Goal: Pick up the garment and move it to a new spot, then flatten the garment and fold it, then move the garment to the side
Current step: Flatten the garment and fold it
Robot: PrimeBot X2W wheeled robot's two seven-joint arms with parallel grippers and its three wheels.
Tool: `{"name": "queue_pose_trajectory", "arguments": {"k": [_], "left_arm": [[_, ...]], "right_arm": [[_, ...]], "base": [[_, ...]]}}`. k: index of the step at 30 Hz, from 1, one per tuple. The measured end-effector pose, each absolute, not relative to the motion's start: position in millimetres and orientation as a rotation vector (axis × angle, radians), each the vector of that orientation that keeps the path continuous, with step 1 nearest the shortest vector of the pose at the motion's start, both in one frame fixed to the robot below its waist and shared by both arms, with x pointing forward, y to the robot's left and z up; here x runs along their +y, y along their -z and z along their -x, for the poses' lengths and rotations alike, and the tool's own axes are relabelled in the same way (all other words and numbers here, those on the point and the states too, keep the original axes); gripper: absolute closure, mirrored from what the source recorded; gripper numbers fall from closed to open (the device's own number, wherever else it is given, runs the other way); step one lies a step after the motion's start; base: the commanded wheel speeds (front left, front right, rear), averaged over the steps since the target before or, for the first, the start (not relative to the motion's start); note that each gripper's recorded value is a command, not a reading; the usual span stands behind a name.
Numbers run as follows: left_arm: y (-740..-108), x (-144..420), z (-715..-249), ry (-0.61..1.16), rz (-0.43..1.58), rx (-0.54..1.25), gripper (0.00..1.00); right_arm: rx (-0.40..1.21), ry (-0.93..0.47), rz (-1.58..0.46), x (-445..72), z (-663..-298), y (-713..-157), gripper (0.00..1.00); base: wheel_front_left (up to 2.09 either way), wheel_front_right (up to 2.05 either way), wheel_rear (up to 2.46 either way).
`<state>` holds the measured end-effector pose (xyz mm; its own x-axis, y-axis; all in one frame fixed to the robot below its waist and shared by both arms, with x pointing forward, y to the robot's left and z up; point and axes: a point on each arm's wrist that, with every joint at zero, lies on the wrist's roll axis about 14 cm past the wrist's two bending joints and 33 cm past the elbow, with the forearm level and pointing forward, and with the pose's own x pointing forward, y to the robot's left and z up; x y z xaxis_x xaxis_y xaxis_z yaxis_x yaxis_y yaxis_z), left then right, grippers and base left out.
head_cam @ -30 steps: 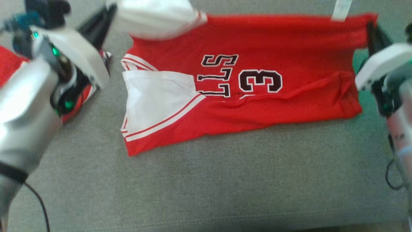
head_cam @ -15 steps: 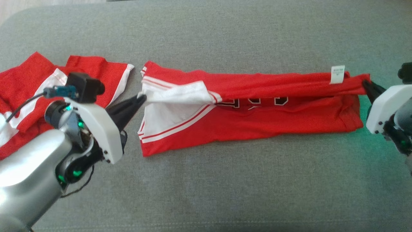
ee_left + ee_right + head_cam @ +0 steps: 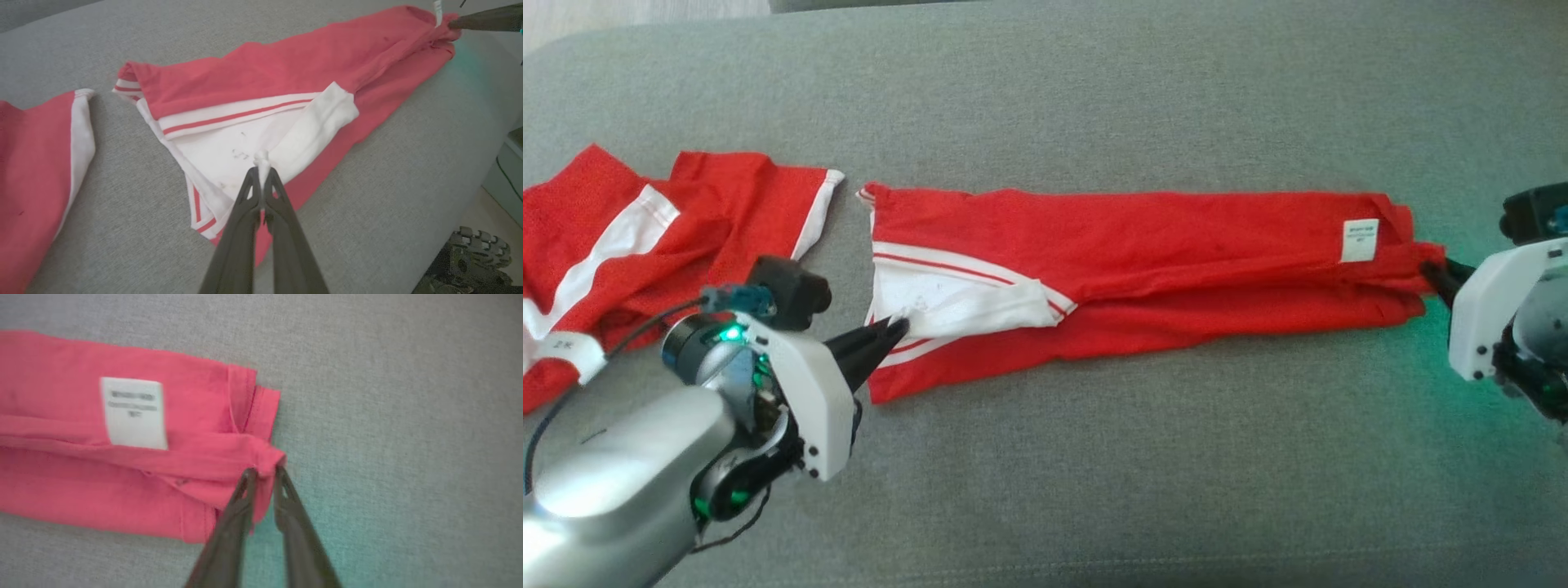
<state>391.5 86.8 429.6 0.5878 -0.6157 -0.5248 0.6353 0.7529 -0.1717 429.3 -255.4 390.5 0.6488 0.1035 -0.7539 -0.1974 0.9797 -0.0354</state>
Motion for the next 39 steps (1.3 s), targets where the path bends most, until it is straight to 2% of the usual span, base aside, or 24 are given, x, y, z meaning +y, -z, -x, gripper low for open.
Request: {"name": "queue_pose_trajectory", "arguments": {"k": [1, 2, 6, 9, 16, 23, 26, 30, 34, 39], "left_arm": [[-427.4, 88.6, -391.7, 0.724, -0.052, 0.599, 0.27], [-425.4, 91.0, -392.3, 0.715, -0.068, 0.599, 0.00], [-425.7, 96.3, -396.6, 0.672, -0.073, 0.570, 0.00], [-437.6, 98.1, -406.4, 0.610, -0.023, 0.497, 0.00], [-505.0, 108.6, -444.7, 0.414, 0.199, 0.181, 0.00], [-559.3, 134.7, -452.5, 0.236, 0.427, -0.039, 0.00], [-555.7, 140.8, -439.2, 0.206, 0.419, -0.081, 0.00], [-532.7, 141.8, -416.7, 0.158, 0.462, -0.064, 0.00], [-510.1, 139.2, -399.4, 0.143, 0.468, -0.029, 0.00], [-497.0, 143.8, -395.1, 0.121, 0.455, -0.017, 0.00]], "right_arm": [[0.860, -0.168, 0.128, -257.4, -426.8, -389.5, 0.00], [0.872, -0.164, 0.139, -260.1, -424.3, -388.9, 0.00], [0.848, -0.128, 0.157, -272.4, -424.7, -399.3, 0.00], [0.772, -0.083, 0.119, -282.3, -431.3, -416.2, 0.00], [0.439, -0.058, -0.075, -259.2, -459.5, -473.8, 0.00], [0.164, -0.049, -0.203, -233.1, -454.9, -507.3, 0.00], [0.090, -0.062, -0.228, -217.8, -448.0, -512.2, 0.00], [0.057, -0.057, -0.219, -207.8, -434.3, -503.2, 0.00], [0.102, -0.064, -0.215, -195.6, -419.2, -481.9, 0.00], [0.121, -0.057, -0.222, -192.6, -417.7, -472.9, 0.00]], "base": [[0.00, 0.00, 0.00], [0.00, 0.00, 0.00], [0.00, 0.00, 0.00], [0.00, 0.00, 0.00], [0.00, 0.00, 0.00], [0.00, 0.00, 0.00], [0.00, 0.00, 0.00], [0.00, 0.00, 0.00], [0.00, 0.00, 0.00], [0.00, 0.00, 0.00]]}}
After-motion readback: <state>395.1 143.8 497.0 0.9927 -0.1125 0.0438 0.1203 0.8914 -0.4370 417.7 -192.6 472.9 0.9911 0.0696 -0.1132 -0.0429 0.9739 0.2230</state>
